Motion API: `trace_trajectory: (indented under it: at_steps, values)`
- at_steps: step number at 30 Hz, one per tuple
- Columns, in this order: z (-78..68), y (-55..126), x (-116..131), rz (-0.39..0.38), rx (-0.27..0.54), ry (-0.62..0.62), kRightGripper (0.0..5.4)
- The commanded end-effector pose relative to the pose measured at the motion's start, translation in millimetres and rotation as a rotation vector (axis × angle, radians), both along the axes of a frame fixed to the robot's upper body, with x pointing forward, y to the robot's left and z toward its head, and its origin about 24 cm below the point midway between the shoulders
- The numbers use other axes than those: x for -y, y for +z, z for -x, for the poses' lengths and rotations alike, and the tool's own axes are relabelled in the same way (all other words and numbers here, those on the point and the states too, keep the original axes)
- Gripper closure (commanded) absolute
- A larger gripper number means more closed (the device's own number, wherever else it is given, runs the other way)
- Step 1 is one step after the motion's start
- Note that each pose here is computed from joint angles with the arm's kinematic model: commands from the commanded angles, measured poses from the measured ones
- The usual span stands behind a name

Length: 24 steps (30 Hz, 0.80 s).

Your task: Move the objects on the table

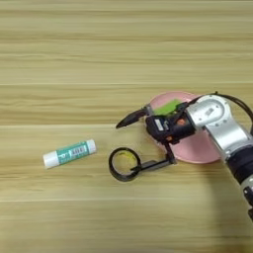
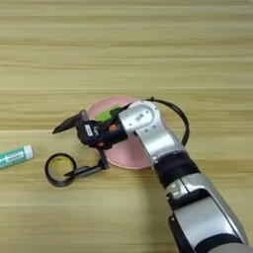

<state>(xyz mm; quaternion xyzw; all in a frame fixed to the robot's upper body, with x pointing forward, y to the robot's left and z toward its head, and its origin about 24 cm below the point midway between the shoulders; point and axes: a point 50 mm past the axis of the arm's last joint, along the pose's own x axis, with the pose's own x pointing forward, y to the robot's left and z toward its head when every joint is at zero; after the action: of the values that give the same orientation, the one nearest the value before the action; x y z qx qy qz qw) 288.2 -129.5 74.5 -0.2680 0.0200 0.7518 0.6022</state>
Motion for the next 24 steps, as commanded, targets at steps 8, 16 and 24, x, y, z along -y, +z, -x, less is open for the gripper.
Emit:
trace_trajectory:
  at_steps: [8, 16, 24]
  values:
    - [-28.0, 72.6, 14.1, -0.276, 0.094, -0.15, 0.05]
    - [-39.6, 88.1, 19.0, -0.437, 0.106, -0.316, 0.05]
    - [-57.5, 103.8, 24.0, -0.639, 0.148, -0.632, 0.05]
